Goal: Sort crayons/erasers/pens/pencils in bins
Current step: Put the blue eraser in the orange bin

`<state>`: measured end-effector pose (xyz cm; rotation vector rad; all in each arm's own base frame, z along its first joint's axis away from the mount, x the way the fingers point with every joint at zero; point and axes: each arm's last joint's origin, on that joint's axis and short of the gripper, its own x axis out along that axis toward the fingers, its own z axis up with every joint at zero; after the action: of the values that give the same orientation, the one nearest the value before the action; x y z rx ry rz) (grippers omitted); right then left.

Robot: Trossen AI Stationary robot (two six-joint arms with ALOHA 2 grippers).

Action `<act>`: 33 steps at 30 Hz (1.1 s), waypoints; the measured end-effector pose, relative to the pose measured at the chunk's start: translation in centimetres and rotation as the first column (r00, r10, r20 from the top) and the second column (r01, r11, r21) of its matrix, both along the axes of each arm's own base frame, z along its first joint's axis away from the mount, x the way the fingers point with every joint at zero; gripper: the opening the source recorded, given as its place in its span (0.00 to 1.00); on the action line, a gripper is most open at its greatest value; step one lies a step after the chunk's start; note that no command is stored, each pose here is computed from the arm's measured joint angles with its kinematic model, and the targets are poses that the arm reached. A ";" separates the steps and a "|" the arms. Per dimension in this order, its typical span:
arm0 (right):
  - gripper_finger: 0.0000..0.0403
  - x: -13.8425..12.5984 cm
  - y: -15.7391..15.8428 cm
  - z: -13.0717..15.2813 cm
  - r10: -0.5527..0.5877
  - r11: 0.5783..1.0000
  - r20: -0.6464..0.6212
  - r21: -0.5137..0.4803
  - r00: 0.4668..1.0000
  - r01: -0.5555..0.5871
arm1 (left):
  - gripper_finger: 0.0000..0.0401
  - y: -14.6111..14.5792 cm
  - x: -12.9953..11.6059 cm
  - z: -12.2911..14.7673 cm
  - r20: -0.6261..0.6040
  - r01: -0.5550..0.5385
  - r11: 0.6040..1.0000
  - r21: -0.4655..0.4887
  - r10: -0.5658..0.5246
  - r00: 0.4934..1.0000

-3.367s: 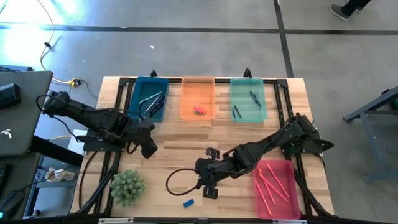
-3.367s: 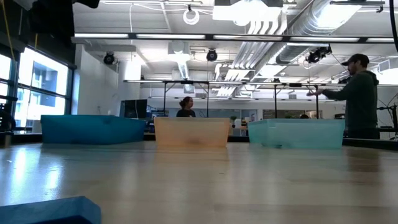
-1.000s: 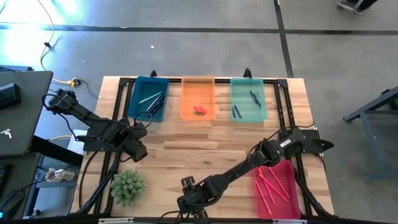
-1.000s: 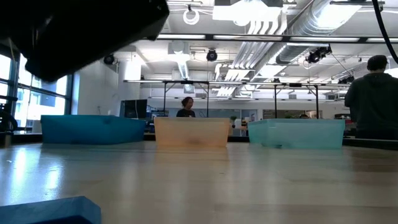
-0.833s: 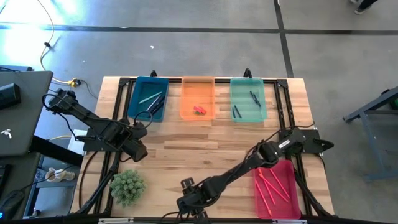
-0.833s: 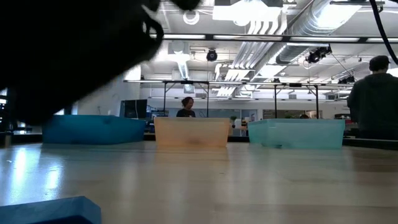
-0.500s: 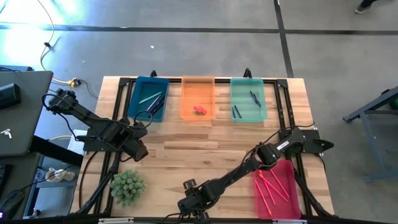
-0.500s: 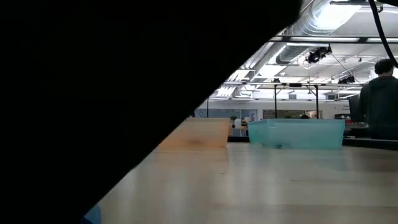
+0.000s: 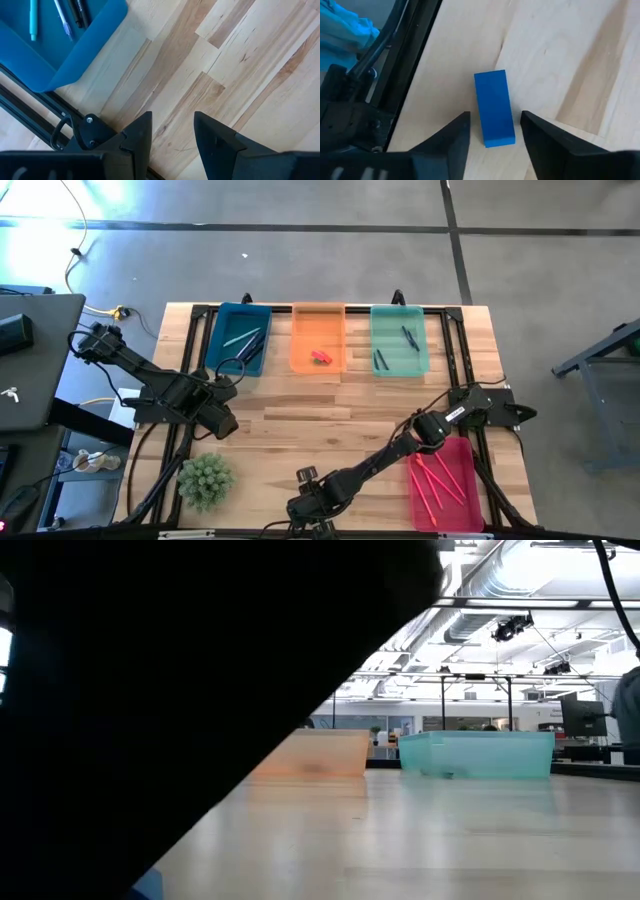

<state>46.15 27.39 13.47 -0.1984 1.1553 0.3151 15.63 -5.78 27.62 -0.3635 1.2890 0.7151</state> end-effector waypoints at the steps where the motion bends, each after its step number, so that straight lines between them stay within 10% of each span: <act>1: 0.40 0.0 0.0 0.0 -0.001 1.000 0.000 -0.002 1.000 0.001 | 0.33 0.0 0.0 0.0 0.000 0.000 1.000 0.000 0.000 1.000; 14: 0.20 -0.1 -0.2 -0.2 0.003 1.000 -0.036 0.017 0.999 -0.002 | 0.33 -0.3 -0.4 0.1 -0.052 0.047 0.991 -0.129 -0.054 0.997; 33: 0.19 0.1 -1.2 0.8 -0.053 0.997 -0.058 0.048 0.997 0.056 | 0.33 1.3 -4.2 2.8 0.151 0.087 0.972 -0.220 -0.054 0.987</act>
<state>46.24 26.19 14.26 -0.1149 1.2058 0.3021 11.46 -4.50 30.45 -0.5423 1.2418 0.4730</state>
